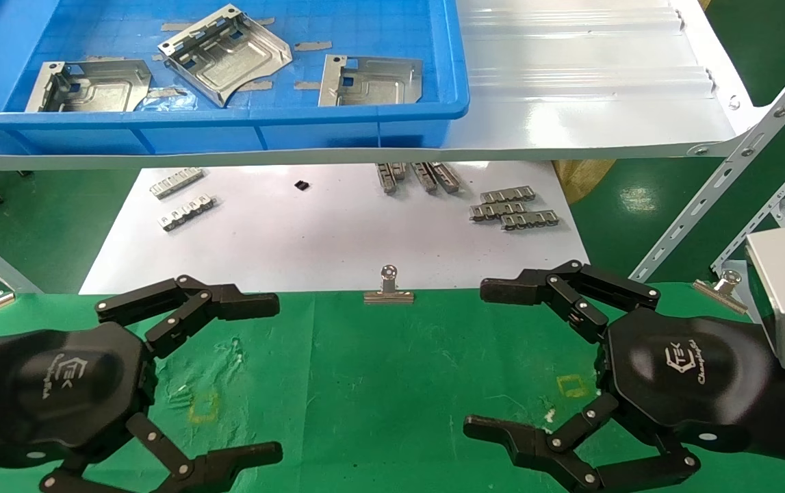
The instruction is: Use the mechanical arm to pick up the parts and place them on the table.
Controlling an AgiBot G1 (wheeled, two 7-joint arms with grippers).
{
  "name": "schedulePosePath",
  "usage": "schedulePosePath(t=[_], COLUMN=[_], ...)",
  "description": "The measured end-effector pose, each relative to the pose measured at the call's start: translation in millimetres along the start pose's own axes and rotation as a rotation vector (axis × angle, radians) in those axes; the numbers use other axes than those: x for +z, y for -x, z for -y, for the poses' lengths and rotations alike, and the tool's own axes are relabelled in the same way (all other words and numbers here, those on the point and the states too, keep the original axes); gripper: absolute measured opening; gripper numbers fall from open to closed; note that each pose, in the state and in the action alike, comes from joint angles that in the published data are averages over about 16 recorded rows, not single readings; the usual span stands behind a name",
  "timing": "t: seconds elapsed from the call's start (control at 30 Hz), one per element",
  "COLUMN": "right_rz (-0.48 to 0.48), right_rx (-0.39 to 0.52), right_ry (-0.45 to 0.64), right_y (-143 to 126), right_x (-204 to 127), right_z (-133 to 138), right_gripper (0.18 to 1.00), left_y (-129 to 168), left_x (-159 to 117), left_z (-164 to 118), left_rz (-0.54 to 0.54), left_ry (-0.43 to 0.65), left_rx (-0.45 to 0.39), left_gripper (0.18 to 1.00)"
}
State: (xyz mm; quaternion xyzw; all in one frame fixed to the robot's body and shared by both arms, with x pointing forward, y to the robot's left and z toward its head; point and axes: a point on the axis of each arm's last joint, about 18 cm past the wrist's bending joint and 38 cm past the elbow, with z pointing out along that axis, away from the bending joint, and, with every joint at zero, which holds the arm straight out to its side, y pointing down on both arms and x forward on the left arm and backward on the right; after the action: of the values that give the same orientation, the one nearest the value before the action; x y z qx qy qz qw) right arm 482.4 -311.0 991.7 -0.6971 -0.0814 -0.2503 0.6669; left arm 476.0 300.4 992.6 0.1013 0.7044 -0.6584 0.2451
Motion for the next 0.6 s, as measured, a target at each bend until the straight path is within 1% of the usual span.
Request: schedulePosePath(t=[0.17,0.37,0.6], right_rz=[0.000,0.000,0.000], right_rx=[0.000,0.000,0.000], right_ry=[0.000,0.000,0.000], right_y=[0.0,0.0,0.0], right_x=[0.0,0.0,0.0], right_z=[0.0,0.0,0.0], right_gripper=[0.994,0.969,0.896], left_y=[0.0,0.0,0.0], left_x=[0.0,0.0,0.0], left_z=[0.0,0.0,0.0], left_rz=[0.000,0.000,0.000], left_ry=[0.000,0.000,0.000], left_rx=[0.000,0.000,0.000], left_gripper=[1.001,1.001,1.001])
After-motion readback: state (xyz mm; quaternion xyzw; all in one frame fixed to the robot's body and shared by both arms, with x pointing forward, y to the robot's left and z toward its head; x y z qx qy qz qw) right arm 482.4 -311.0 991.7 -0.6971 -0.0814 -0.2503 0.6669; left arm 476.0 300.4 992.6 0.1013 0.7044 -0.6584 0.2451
